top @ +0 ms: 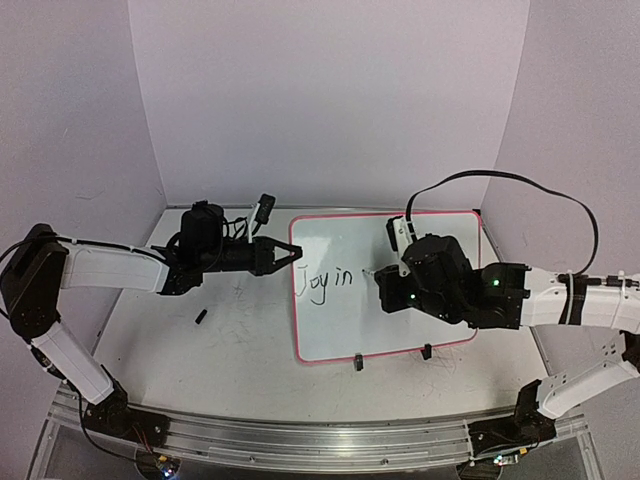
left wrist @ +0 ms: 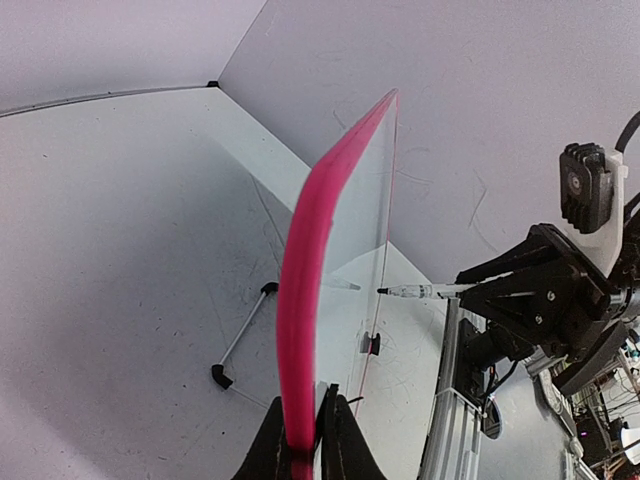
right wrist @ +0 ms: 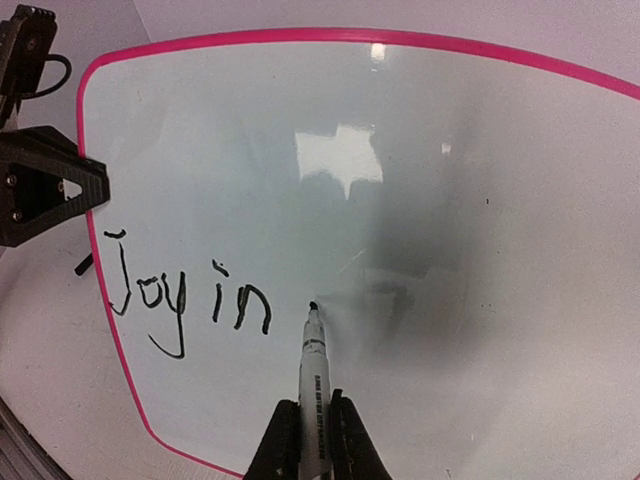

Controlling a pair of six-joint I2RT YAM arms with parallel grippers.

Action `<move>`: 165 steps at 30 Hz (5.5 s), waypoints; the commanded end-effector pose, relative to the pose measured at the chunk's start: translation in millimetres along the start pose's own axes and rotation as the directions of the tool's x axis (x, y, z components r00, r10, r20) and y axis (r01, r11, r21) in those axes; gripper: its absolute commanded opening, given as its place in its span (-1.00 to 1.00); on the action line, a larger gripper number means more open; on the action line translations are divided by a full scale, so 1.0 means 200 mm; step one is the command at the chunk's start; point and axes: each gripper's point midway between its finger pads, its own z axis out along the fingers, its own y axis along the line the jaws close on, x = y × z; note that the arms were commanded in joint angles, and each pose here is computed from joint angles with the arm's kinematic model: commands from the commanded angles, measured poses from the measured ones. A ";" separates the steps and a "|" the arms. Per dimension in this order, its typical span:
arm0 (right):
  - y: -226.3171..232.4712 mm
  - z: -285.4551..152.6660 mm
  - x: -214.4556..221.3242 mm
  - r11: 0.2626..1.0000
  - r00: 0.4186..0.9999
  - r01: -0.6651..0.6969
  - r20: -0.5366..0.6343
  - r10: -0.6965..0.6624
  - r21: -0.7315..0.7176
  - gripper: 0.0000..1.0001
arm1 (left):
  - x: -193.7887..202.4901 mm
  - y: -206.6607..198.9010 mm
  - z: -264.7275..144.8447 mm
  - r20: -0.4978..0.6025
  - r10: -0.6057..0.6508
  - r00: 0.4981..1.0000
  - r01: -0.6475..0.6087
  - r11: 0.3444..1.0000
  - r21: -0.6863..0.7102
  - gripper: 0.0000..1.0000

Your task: Write a sentence on the whiteboard

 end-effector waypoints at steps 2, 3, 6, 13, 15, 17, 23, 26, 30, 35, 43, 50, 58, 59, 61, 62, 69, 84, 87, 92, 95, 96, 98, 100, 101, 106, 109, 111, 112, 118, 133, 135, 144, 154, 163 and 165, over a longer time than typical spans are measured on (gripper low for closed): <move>-0.02 -0.01 -0.10 0.998 0.998 -0.037 0.056 0.034 0.045 -1.00 | -0.04 0.05 -0.03 0.045 0.018 0.999 -0.014 0.997 -0.080 -1.00; -0.03 -0.01 -0.10 0.998 0.998 -0.038 0.058 0.035 0.044 -1.00 | -0.04 0.05 -0.03 0.045 0.017 0.999 -0.013 0.997 -0.080 -1.00; -0.03 -0.02 -0.11 0.998 0.997 -0.042 0.064 0.040 0.042 -1.00 | -0.04 0.05 -0.03 0.046 0.018 0.999 -0.014 0.997 -0.081 -1.00; -0.03 -0.02 -0.13 0.998 0.996 -0.042 0.081 0.038 0.054 -1.00 | -0.05 0.04 -0.03 0.048 0.019 0.999 -0.015 0.997 -0.076 -1.00; -0.02 -0.02 -0.15 0.998 0.995 -0.045 0.087 0.040 0.049 -1.00 | -0.05 0.04 -0.03 0.047 0.019 0.999 -0.016 0.997 -0.073 -1.00; -0.01 -0.02 -0.16 0.998 0.995 -0.044 0.091 0.039 0.047 -1.00 | -0.05 0.04 -0.03 0.047 0.019 0.999 -0.016 0.997 -0.072 -1.00; -0.01 -0.01 -0.16 0.998 0.995 -0.039 0.095 0.034 0.051 -1.00 | -0.04 0.04 -0.03 0.043 0.014 0.999 -0.011 0.997 -0.070 -1.00; -0.01 0.01 -0.15 0.998 0.996 -0.039 0.088 0.034 0.056 -1.00 | -0.04 0.04 -0.03 0.043 0.015 0.999 -0.012 0.998 -0.068 -1.00; -0.02 0.02 -0.12 0.997 0.996 -0.045 0.082 0.040 0.066 -1.00 | -0.04 0.04 -0.03 0.043 0.014 0.999 -0.011 0.998 -0.068 -1.00; -0.03 0.02 -0.13 0.996 0.995 -0.049 0.088 0.041 0.080 -1.00 | -0.05 0.03 -0.03 0.044 0.015 0.999 -0.012 0.998 -0.065 -1.00; -0.03 0.03 -0.06 0.997 0.998 -0.049 0.047 0.046 0.066 -1.00 | -0.04 0.04 -0.03 0.043 0.015 0.999 -0.013 0.998 -0.065 -1.00; -0.04 0.03 0.02 0.997 0.999 -0.053 0.008 0.052 0.054 -1.00 | -0.04 0.04 -0.03 0.042 0.015 0.999 -0.012 0.998 -0.065 -1.00; -0.04 0.03 0.07 0.997 0.998 -0.060 -0.017 0.061 0.048 -1.00 | -0.04 0.04 -0.03 0.042 0.013 0.999 -0.011 0.998 -0.065 -1.00; -0.04 0.03 0.07 0.997 0.998 -0.061 -0.020 0.062 0.047 -1.00 | -0.05 0.04 -0.03 0.043 0.014 0.999 -0.011 0.998 -0.064 -1.00; -0.04 0.03 0.09 0.997 0.998 -0.063 -0.027 0.064 0.046 -1.00 | -0.05 0.04 -0.03 0.042 0.014 0.999 -0.011 0.998 -0.064 -1.00; -0.04 0.03 0.10 0.997 0.997 -0.064 -0.031 0.065 0.046 -1.00 | -0.05 0.04 -0.03 0.042 0.014 0.999 -0.011 0.998 -0.064 -1.00; -0.04 0.03 0.16 0.996 0.996 -0.070 -0.055 0.073 0.045 -1.00 | -0.04 0.04 -0.02 0.041 0.011 0.999 -0.009 0.998 -0.064 -1.00; -0.02 -0.08 -0.03 0.996 0.995 -0.083 0.050 0.084 -0.012 -1.00 | -0.04 0.04 -0.03 0.039 0.008 0.999 -0.005 0.998 -0.063 -1.00; 0.03 -0.08 -0.06 0.994 0.993 -0.084 0.077 0.089 -0.066 -1.00 | -0.04 0.04 -0.02 0.041 0.009 0.999 -0.006 0.998 -0.062 -1.00; 0.05 -0.04 -0.09 0.996 0.993 -0.075 0.084 0.080 -0.054 -1.00 | -0.05 0.03 -0.02 0.041 0.009 0.999 -0.006 0.998 -0.058 -1.00; 0.05 -0.02 -0.09 0.996 0.993 -0.083 0.086 0.086 -0.040 -1.00 | -0.05 0.03 -0.03 0.042 0.010 0.999 -0.008 0.998 -0.056 -1.00; 0.05 -0.02 -0.08 0.996 0.993 -0.083 0.084 0.086 -0.036 -1.00 | -0.05 0.02 -0.03 0.043 0.011 0.999 -0.009 0.998 -0.056 -1.00; 0.05 -0.01 -0.08 0.996 0.993 -0.086 0.084 0.088 -0.028 -1.00 | -0.05 0.02 -0.03 0.043 0.012 0.999 -0.009 0.998 -0.056 -1.00; 0.04 -0.01 -0.08 0.996 0.992 -0.086 0.086 0.087 -0.020 -1.00 | -0.05 0.02 -0.03 0.041 0.011 0.999 -0.009 0.998 -0.055 -1.00; 0.04 -0.01 -0.08 0.996 0.992 -0.086 0.087 0.087 -0.018 -1.00 | -0.05 0.03 -0.03 0.040 0.010 0.999 -0.008 0.998 -0.055 -1.00; 0.04 0.02 -0.07 0.997 0.994 -0.079 0.080 0.079 -0.005 -1.00 | -0.05 0.03 -0.02 0.040 0.012 0.999 -0.010 0.998 -0.055 -1.00; 0.04 0.03 -0.06 0.997 0.995 -0.075 0.073 0.075 0.000 -1.00 | -0.05 0.02 -0.02 0.043 0.014 0.999 -0.012 0.999 -0.053 -1.00; 0.04 0.04 -0.05 0.997 0.995 -0.075 0.073 0.074 0.006 -1.00 | -0.05 0.02 -0.02 0.042 0.014 0.999 -0.012 0.999 -0.053 -1.00; 0.03 0.04 -0.05 0.997 0.994 -0.078 0.073 0.077 0.012 -1.00 | -0.05 0.02 -0.02 0.041 0.014 0.999 -0.011 0.999 -0.053 -1.00; -0.03 0.02 -0.01 0.995 0.995 -0.084 0.059 0.080 0.062 -1.00 | -0.05 0.03 -0.02 0.039 0.014 0.999 -0.012 0.998 -0.054 -1.00; -0.14 -0.09 -0.10 0.992 0.987 -0.125 0.108 0.121 0.034 -1.00 | -0.04 0.03 -0.01 0.035 0.005 0.999 -0.003 0.999 -0.053 -1.00; -0.13 -0.08 -0.14 0.992 0.984 -0.122 0.135 0.118 0.017 -1.00 | -0.04 0.03 -0.01 0.034 0.006 0.999 -0.004 0.999 -0.053 -1.00; -0.05 -0.03 -0.17 0.996 0.987 -0.085 0.136 0.089 -0.029 -1.00 | -0.06 0.02 -0.01 0.039 0.004 0.999 -0.003 0.999 -0.046 -1.00; -0.09 -0.01 -0.14 0.995 0.988 -0.095 0.122 0.093 0.008 -1.00 | -0.06 0.01 -0.02 0.039 0.004 0.999 -0.003 0.999 -0.040 -1.00; -0.09 -0.04 -0.11 0.995 0.990 -0.095 0.107 0.096 -0.011 -1.00 | -0.05 0.02 -0.02 0.037 0.005 0.999 -0.004 0.999 -0.044 -1.00; -0.10 -0.04 -0.09 0.995 0.991 -0.095 0.098 0.096 -0.010 -1.00 | -0.05 0.02 -0.02 0.036 0.005 0.999 -0.003 0.999 -0.045 -1.00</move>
